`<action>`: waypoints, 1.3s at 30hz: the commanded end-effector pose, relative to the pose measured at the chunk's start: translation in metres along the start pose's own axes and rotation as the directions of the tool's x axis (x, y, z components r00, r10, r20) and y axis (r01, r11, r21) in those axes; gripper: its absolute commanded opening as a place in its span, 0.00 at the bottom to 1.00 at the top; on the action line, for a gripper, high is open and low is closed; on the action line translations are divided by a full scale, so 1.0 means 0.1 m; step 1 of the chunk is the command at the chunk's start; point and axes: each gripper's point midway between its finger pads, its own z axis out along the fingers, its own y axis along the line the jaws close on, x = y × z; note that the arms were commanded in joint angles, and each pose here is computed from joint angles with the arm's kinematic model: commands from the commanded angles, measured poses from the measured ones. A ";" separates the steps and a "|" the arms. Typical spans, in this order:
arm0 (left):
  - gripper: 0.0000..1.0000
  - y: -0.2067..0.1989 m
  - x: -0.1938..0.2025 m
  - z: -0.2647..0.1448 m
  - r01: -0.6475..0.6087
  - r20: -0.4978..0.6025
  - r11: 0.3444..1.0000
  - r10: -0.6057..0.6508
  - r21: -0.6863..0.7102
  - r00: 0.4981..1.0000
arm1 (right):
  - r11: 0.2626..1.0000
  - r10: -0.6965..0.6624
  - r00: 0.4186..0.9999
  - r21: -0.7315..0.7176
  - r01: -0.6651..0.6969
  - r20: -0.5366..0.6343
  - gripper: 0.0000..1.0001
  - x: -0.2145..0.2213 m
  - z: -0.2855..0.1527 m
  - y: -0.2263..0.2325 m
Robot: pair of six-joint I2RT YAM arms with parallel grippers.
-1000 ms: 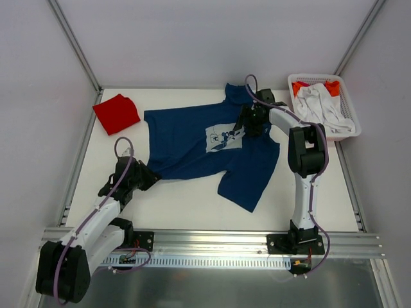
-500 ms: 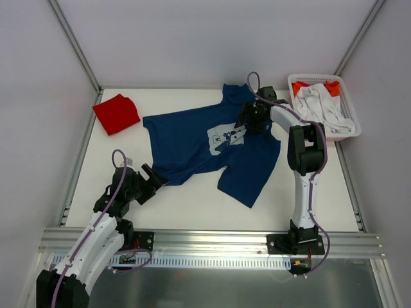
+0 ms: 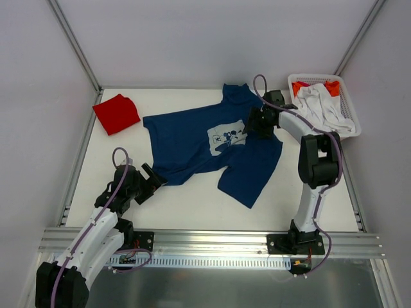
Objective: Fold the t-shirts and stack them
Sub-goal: Flatten out the tshirt, then grap the side of the flattened tshirt closest away from the robot with both arms
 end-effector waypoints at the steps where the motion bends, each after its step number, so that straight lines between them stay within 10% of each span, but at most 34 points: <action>1: 0.88 -0.06 -0.09 -0.03 -0.034 0.039 0.999 0.033 0.005 0.999 | 0.998 -0.065 0.989 -0.010 0.067 0.132 0.72 -0.17 -0.54 0.15; 39: 0.89 -0.05 -0.47 0.00 -0.121 0.120 0.984 0.137 -0.132 0.983 | 0.991 -0.120 0.985 0.080 0.111 0.126 0.70 2.20 -1.30 -0.35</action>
